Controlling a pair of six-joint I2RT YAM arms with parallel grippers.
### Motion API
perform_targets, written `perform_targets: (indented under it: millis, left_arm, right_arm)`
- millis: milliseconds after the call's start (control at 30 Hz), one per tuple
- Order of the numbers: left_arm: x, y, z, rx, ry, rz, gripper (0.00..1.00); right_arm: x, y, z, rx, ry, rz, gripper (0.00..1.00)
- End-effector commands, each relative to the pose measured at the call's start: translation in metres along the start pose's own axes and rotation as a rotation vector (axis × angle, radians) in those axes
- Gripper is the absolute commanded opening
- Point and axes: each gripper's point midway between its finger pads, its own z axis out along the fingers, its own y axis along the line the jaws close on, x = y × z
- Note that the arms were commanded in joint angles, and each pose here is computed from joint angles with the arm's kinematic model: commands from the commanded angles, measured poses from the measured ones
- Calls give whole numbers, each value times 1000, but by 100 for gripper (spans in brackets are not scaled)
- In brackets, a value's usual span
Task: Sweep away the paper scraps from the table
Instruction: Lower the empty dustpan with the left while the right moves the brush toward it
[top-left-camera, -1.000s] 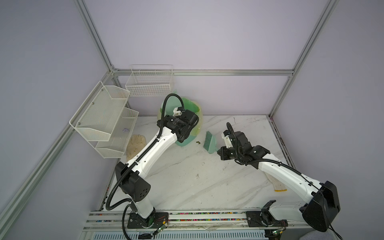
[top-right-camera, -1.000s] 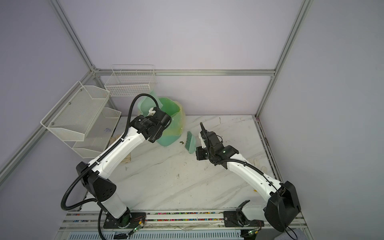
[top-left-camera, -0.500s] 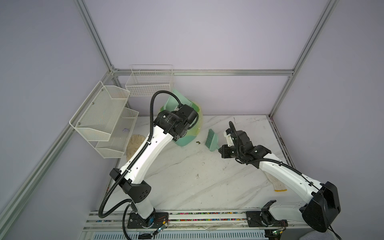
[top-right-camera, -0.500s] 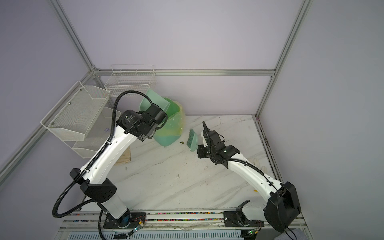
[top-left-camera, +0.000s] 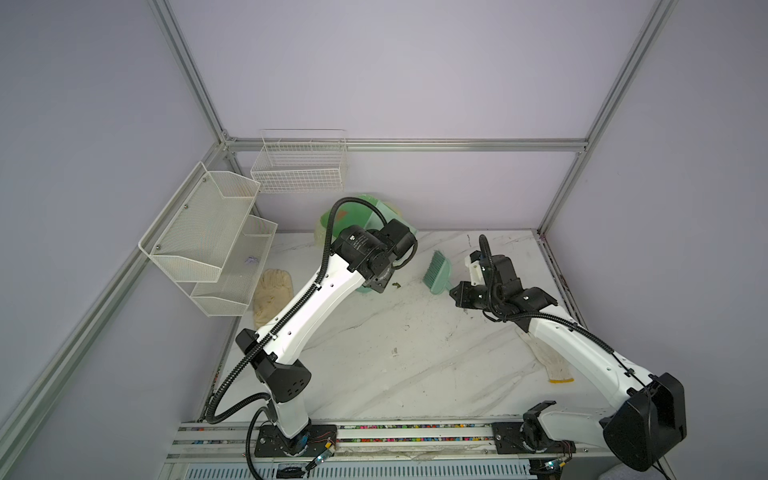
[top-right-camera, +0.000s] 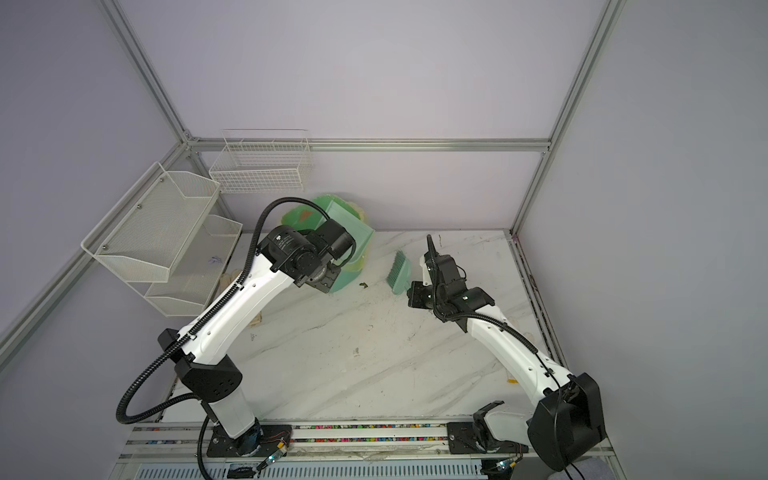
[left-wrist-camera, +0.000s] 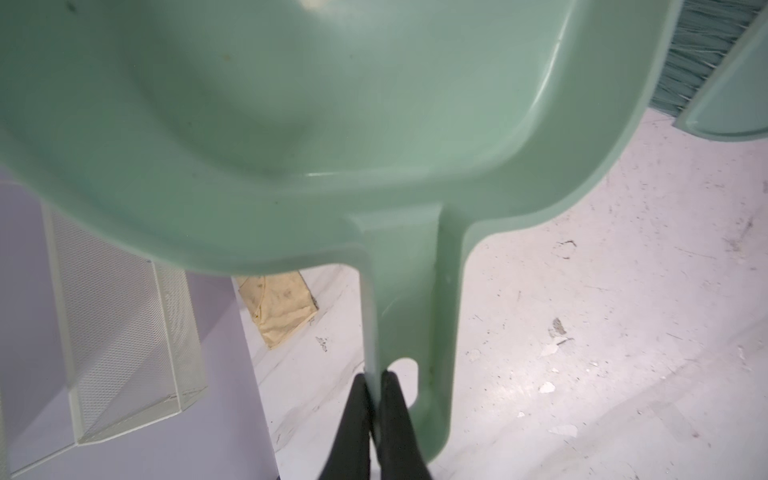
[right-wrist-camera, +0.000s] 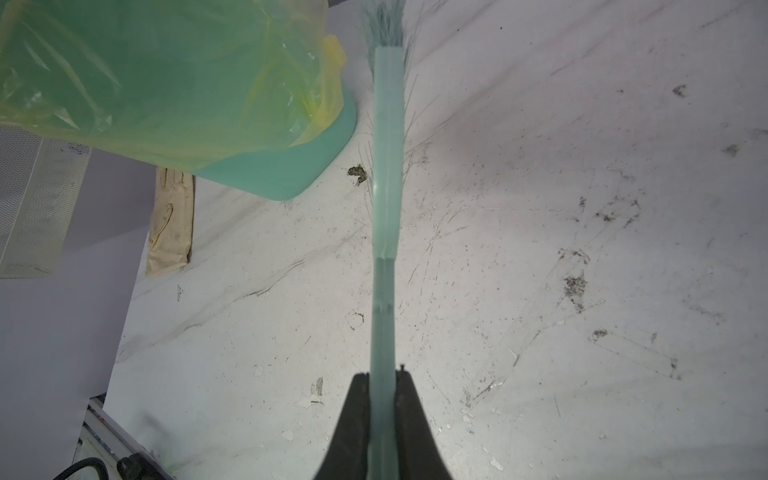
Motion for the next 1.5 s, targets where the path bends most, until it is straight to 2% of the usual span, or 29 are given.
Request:
perform_targets:
  millis: [0,367,600,900,1233,1467]
  left_arm:
    - [-14,-18,-22,110,-70,-52,0]
    - [-23,-70,2,186,-29,16,0]
    - [-35,-95,16,249,-29,13,0]
    - [-40,-137,47,334,27,24,0]
    - [-53,-180,87,397,55,50,0]
    - [-69,-199,113,468,54,24,0]
  right_arm:
    - [-8,-1,-9,-20,-40,28,0]
    - [-29,-34,-27,72,-136,115,0]
    - [-59,-55,-61,132,-269,131,0]
    - [-82,-62,-82,160,-374,137,0]
    - [-97,-49,-97,102,-463,119,0]
    - [-83,-40,-67,-21,-394,156,0]
